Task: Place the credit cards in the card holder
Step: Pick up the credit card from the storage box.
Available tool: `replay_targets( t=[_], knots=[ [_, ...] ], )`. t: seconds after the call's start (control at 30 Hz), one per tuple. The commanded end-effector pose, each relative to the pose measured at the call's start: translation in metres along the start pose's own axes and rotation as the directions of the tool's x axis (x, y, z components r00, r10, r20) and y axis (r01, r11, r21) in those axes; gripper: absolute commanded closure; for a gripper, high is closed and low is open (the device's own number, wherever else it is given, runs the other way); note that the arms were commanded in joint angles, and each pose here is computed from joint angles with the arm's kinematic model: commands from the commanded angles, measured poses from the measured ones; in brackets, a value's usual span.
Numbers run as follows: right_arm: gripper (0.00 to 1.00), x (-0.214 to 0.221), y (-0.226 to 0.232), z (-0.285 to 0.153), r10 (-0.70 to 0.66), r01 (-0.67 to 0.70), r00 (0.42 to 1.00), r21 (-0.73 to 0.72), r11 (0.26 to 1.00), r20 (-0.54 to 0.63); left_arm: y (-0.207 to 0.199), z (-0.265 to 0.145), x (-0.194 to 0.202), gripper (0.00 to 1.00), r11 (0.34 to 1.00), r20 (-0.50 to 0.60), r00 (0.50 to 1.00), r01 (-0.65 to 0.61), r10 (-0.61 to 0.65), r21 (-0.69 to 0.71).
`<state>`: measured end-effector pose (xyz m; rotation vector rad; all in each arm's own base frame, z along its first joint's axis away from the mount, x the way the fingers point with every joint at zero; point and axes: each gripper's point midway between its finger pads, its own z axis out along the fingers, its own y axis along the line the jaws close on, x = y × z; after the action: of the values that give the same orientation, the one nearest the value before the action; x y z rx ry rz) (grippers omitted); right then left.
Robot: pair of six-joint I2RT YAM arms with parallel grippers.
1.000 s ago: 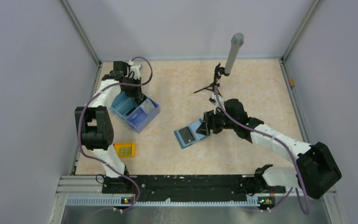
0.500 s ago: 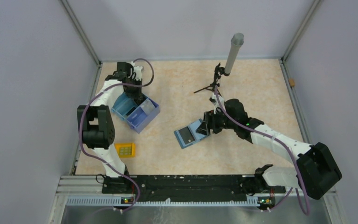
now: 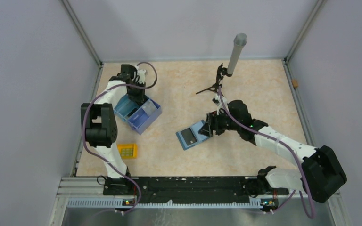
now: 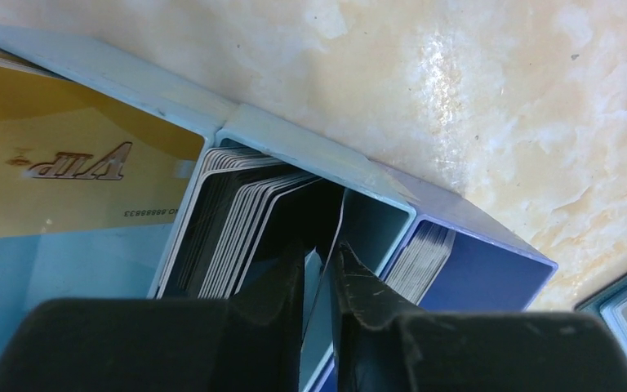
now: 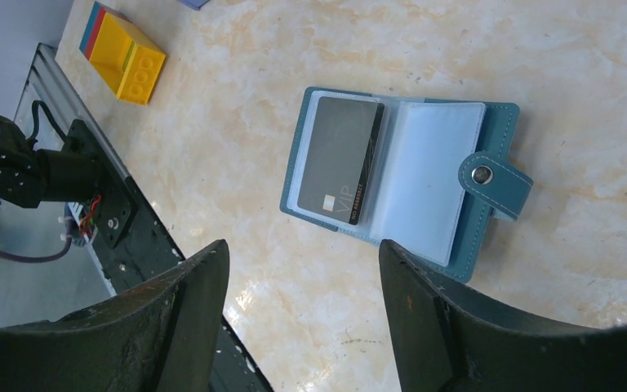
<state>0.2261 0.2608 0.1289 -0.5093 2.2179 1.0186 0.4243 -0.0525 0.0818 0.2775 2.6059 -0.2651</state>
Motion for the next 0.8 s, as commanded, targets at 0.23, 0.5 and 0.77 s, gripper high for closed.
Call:
replay_targets(
  t=[0.23, 0.5, 0.77],
  knots=[
    [0.34, -0.014, 0.004, -0.008, -0.020, 0.021, 0.998, -0.007, 1.000, 0.062, -0.006, -0.022, -0.006, 1.00, 1.000, 0.035, 0.999, -0.028, 0.028, -0.011],
    [0.34, -0.018, 0.006, -0.011, -0.023, 0.023, 0.998, 0.001, 1.000, 0.064, -0.017, -0.076, -0.035, 1.00, 0.999, 0.187, 0.981, -0.044, 0.047, -0.020],
    [0.34, -0.025, 0.008, -0.018, -0.028, 0.027, 0.996, 0.016, 1.000, 0.087, -0.042, -0.125, -0.049, 1.00, 0.997, 0.315, 0.948, -0.059, 0.042, 0.044]
  ],
)
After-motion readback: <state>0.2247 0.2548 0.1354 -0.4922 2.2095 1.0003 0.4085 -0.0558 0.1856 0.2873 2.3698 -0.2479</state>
